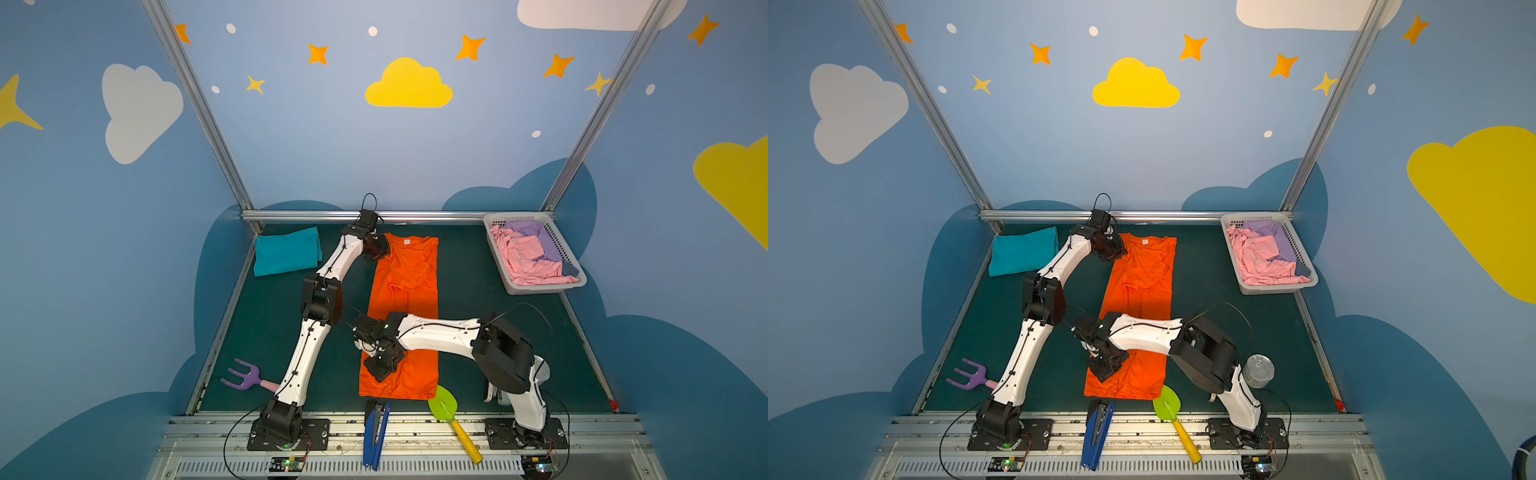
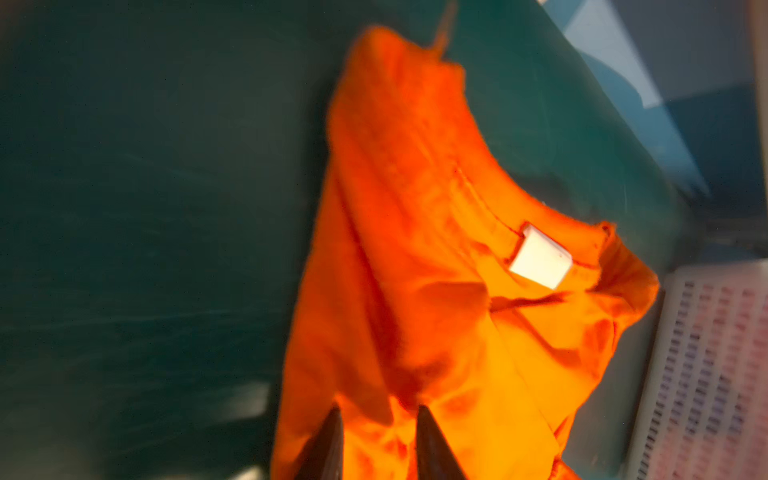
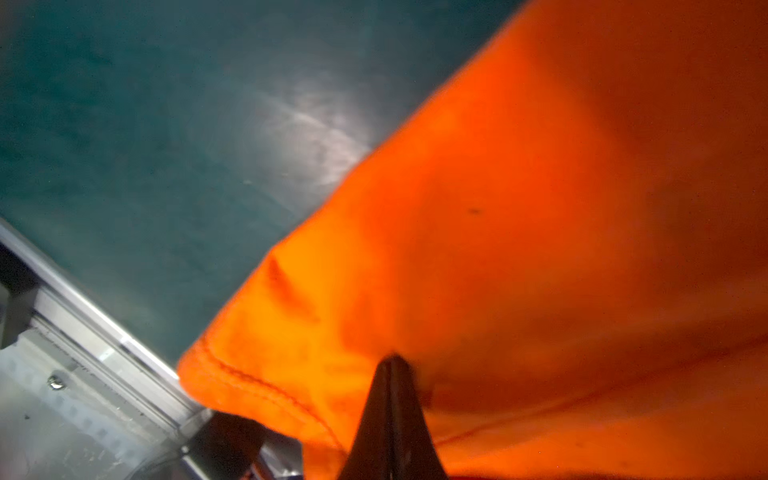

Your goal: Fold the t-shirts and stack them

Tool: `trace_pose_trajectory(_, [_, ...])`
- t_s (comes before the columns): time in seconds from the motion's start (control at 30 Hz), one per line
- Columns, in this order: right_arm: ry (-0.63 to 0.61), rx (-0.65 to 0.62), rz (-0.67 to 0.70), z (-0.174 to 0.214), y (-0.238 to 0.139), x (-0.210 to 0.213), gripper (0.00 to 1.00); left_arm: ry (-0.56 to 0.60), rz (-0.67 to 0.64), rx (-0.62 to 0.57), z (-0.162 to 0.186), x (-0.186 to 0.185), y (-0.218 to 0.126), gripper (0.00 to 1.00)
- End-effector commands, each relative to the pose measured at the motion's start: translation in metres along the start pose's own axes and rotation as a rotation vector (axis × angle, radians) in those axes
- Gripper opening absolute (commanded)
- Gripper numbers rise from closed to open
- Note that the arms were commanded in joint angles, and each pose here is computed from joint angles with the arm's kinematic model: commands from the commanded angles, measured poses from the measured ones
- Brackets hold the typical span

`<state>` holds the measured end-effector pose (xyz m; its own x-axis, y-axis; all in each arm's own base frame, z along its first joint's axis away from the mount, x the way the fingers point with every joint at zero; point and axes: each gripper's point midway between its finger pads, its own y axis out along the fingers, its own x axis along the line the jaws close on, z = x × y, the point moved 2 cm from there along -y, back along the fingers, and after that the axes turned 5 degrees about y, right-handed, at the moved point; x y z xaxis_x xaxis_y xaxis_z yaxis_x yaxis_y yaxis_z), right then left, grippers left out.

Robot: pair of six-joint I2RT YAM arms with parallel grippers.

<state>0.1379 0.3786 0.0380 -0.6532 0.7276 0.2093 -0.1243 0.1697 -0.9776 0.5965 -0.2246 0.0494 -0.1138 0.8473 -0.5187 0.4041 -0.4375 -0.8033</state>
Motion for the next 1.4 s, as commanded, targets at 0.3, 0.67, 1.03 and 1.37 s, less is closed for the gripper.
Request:
trace_pose_trajectory(0.3, [0.108,0.070,0.001,0.017,0.013,-0.033,0.00,-0.221,-0.248,-0.143,-0.050,0.102,-0.027,0.23])
trace_pose_trajectory(0.67, [0.179,-0.098,-0.084,0.018,-0.063,-0.031,0.00,-0.116,-0.224,-0.078,-0.028,0.052,-0.073,0.22])
trace_pose_trajectory(1.03, [0.517,-0.130,0.052,0.104,-0.088,-0.097,0.18,-0.137,-0.278,-0.070,0.125,0.069,-0.162,0.24])
trace_pose_trajectory(1.37, [0.624,-0.047,-0.015,0.144,-0.065,-0.102,0.47,-0.029,-0.349,0.121,0.298,0.110,-0.189,0.42])
